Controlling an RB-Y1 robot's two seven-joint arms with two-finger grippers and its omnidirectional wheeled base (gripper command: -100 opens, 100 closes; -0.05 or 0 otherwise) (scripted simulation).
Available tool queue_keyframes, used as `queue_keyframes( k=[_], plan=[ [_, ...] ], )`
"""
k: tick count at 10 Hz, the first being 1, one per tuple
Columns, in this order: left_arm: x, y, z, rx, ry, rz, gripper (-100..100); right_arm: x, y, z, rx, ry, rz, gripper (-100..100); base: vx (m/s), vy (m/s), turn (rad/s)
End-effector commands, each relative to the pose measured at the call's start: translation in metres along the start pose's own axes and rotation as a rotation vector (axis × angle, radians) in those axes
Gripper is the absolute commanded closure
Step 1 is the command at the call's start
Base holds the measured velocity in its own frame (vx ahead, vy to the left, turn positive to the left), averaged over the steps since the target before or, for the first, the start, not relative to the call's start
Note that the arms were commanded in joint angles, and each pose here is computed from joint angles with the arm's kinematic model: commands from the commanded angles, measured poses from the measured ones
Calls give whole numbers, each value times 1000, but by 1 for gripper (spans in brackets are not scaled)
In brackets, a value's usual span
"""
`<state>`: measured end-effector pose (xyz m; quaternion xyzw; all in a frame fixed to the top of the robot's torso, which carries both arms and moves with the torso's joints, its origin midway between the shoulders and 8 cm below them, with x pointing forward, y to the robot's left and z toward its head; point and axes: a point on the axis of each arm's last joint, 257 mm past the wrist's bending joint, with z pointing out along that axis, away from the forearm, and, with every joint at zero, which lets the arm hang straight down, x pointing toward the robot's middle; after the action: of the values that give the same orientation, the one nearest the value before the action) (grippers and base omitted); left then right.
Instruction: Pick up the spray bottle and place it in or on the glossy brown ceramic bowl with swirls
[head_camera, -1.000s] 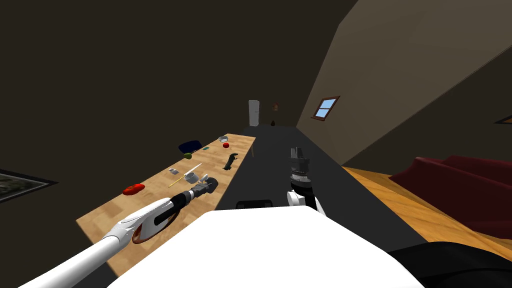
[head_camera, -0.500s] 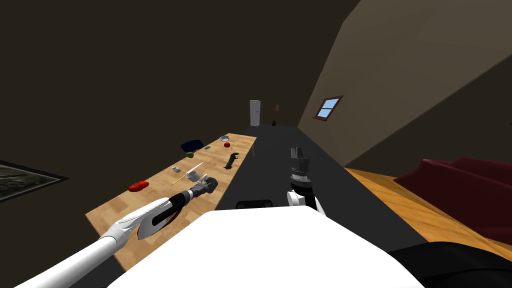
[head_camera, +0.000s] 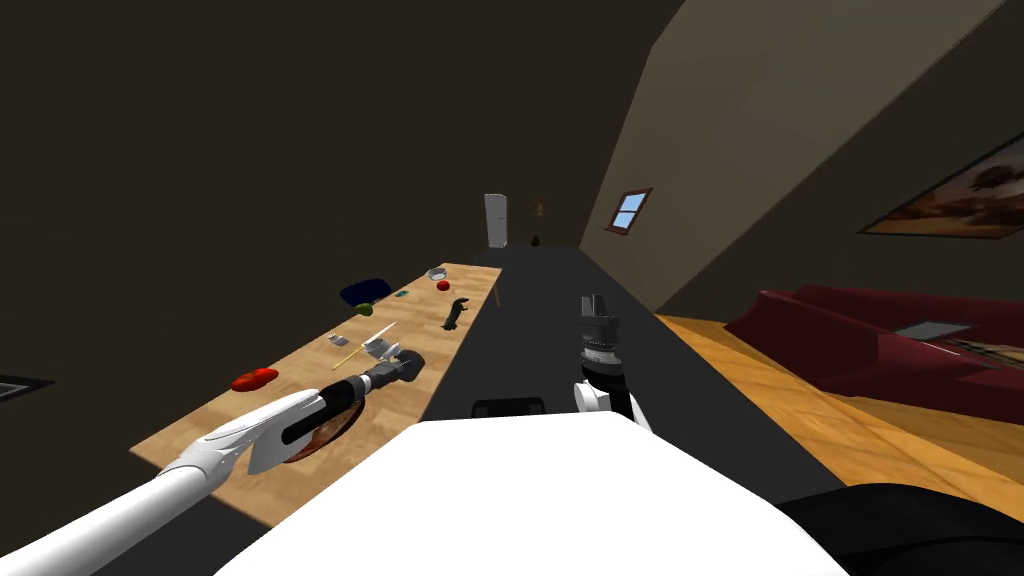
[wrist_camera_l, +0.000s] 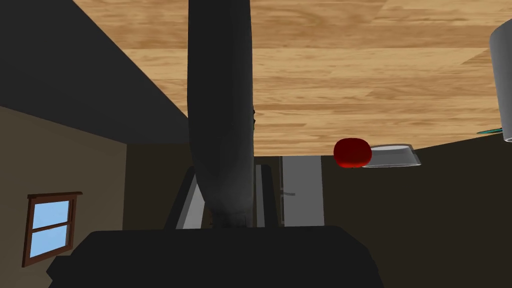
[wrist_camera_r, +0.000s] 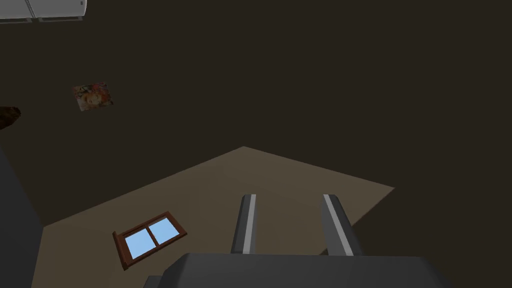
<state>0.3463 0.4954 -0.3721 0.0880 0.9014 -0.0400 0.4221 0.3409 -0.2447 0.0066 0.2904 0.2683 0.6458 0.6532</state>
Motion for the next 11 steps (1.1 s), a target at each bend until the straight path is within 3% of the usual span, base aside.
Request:
queue_keyframes(
  k=[1,11],
  plan=[
    [-8,14,-6,-21,-3,-9,100,0,0,0,0,0,0,0,-244,26,-191],
    [-75,106,-53,-137,-47,-60,100,0,0,0,0,0,0,0,-204,-14,-174]
  ],
)
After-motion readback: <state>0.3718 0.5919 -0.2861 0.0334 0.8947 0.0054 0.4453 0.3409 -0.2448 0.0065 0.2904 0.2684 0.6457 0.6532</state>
